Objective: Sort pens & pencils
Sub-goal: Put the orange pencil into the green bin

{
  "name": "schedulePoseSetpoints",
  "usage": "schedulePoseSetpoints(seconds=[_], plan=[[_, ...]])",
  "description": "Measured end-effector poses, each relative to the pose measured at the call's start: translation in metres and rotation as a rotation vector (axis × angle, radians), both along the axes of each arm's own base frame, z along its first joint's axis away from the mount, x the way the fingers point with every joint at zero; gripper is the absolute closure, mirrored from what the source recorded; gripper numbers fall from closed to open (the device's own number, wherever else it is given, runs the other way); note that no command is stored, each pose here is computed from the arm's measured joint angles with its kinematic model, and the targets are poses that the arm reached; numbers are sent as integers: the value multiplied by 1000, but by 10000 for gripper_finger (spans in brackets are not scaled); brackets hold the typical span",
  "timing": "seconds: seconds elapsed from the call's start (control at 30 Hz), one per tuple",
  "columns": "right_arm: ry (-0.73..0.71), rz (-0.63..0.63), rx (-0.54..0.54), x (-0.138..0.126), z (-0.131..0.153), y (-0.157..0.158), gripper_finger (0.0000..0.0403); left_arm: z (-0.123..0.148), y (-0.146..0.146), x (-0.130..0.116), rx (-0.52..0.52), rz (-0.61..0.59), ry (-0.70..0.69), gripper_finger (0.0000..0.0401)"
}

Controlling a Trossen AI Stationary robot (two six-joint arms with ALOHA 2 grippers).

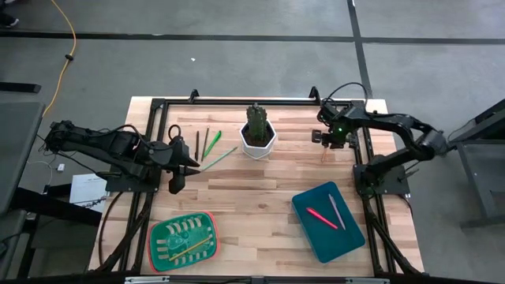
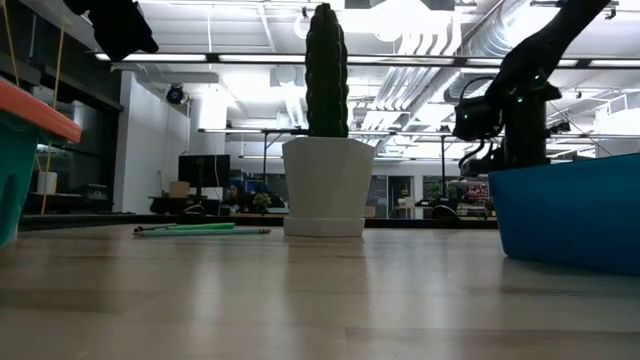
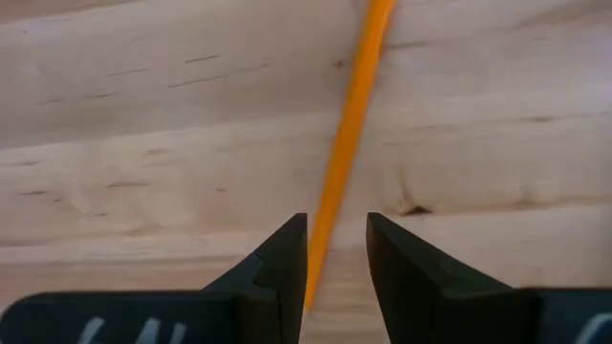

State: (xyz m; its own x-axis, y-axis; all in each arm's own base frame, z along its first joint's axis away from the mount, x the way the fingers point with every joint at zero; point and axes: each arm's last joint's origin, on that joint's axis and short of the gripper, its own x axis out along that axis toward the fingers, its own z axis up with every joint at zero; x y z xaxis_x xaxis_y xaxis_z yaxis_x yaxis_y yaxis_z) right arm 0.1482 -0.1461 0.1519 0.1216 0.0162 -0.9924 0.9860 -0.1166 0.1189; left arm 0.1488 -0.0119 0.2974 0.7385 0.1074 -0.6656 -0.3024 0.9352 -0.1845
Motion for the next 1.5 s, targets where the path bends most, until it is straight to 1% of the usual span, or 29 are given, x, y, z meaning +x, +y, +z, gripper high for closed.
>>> schedulePoseSetpoints(seconds=[0.23,0.4,0.63,0.77,1.0,1.13,1.2,1.33,1.5], plan=[[37,8,10,8,-4,-9,304,0,0,0,-7,-7,1,302],[70,9,51,9,-14,-10,304,0,0,0,-7,-8,1,302],[71,14,68,11,-17,-11,306,0,0,0,-5,-10,2,302],[71,17,68,10,-17,-11,324,0,0,0,-5,-10,2,302],[71,17,70,10,-17,-11,373,0,0,0,1,-16,3,302],[68,28,66,11,-17,-11,395,0,0,0,1,-15,3,302],[71,42,57,11,-14,-12,399,0,0,0,1,-15,-1,302],[50,59,-9,18,-1,-20,398,1,0,1,-1,-15,-17,302],[23,86,-39,26,12,-27,398,2,0,2,2,-10,-27,302]])
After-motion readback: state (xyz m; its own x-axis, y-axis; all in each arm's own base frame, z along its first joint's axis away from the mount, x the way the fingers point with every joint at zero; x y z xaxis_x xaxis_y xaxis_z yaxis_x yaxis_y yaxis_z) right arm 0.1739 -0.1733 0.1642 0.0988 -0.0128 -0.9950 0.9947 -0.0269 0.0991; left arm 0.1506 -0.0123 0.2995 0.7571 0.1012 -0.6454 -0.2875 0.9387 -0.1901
